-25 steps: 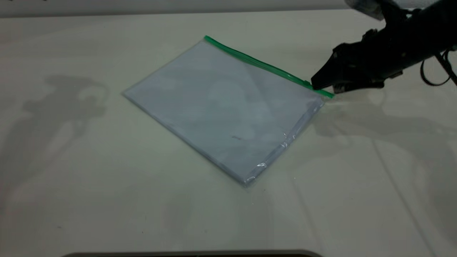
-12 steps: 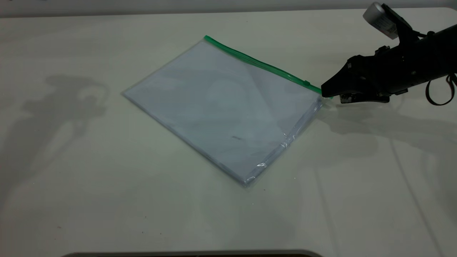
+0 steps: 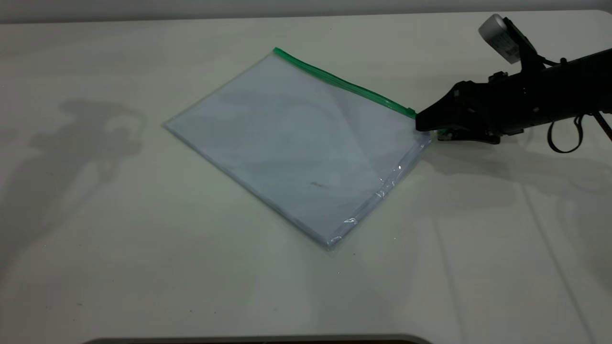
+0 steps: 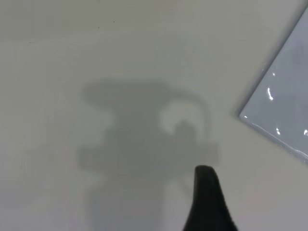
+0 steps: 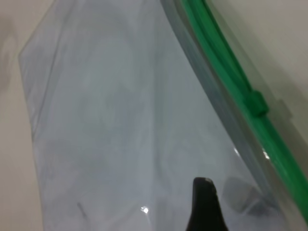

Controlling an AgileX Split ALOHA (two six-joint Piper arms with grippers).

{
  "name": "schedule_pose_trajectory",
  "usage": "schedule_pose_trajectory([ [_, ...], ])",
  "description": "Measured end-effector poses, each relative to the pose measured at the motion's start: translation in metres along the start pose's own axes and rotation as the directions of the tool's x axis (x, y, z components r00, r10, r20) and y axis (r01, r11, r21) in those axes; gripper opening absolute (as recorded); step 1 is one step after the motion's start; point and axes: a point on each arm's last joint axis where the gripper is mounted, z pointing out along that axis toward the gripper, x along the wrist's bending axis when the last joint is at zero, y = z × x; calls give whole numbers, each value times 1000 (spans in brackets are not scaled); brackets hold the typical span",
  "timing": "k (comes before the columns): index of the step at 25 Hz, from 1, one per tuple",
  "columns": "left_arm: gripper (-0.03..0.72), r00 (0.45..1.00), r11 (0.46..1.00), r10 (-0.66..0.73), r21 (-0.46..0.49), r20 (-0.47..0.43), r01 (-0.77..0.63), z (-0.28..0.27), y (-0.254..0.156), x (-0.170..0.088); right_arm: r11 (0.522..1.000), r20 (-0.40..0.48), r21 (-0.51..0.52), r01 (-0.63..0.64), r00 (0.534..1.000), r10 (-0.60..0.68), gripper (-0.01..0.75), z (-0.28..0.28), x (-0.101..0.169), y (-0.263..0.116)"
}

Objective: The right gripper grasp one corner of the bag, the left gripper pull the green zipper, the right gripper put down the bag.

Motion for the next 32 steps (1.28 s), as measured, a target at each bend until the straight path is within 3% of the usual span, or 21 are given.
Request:
schedule_pose_trajectory([
  [9,578,1000,1000,0,0,0,0,0,0,0,999,-53,32,19,998,-17,537,22,9,-8],
  [12,578,1000,1000,0,-1,0,0,0,0,0,999,-60,23,30,998,-29,422,23,10,-4],
  [18,578,997,997,74,-1,0,-74,0,0,0,997,-112,-8,72,991,-72,45,24,15,9],
  [25,578,951,952,306,-22,40,-305,-1,2,-10,973,-189,105,207,964,-185,33,27,31,23],
  [32,578,824,848,529,-85,203,-523,26,-2,-65,914,-164,151,377,921,-353,33,22,74,46],
])
